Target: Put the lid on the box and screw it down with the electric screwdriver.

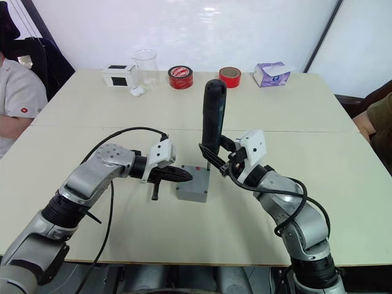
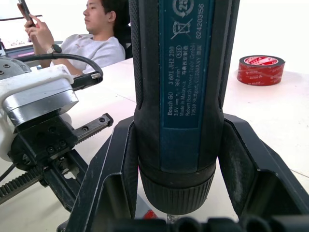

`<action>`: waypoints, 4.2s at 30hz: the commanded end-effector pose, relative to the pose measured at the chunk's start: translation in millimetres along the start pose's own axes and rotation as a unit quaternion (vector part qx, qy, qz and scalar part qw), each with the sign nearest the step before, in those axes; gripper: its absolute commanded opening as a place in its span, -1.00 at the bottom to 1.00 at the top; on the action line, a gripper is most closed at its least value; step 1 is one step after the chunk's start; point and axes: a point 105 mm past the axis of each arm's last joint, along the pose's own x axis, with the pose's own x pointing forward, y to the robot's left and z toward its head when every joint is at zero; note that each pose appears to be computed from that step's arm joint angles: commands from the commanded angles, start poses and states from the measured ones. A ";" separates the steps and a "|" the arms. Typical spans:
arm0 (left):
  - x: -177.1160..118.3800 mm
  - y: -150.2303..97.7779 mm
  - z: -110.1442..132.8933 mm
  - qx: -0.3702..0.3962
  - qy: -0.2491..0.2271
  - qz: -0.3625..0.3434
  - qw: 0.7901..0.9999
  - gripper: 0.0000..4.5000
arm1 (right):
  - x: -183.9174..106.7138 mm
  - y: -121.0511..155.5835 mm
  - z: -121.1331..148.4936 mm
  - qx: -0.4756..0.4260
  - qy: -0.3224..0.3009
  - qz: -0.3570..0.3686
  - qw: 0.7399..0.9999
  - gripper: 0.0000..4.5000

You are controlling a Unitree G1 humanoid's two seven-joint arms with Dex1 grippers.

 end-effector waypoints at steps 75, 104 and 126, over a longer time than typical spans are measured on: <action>-40.0 -15.1 38.3 -0.027 -0.097 -0.005 0.995 -1.00 | -128.9 -156.0 -11.9 0.259 0.445 -0.241 0.822 1.00; -21.1 8.0 -15.0 -0.036 -0.006 0.057 0.998 -1.00 | -42.2 31.5 -47.2 -0.011 0.340 0.196 0.920 1.00; -44.2 -6.9 -27.4 -0.055 0.033 0.000 0.998 -1.00 | -35.2 -0.2 -26.1 -0.087 0.302 0.173 0.933 1.00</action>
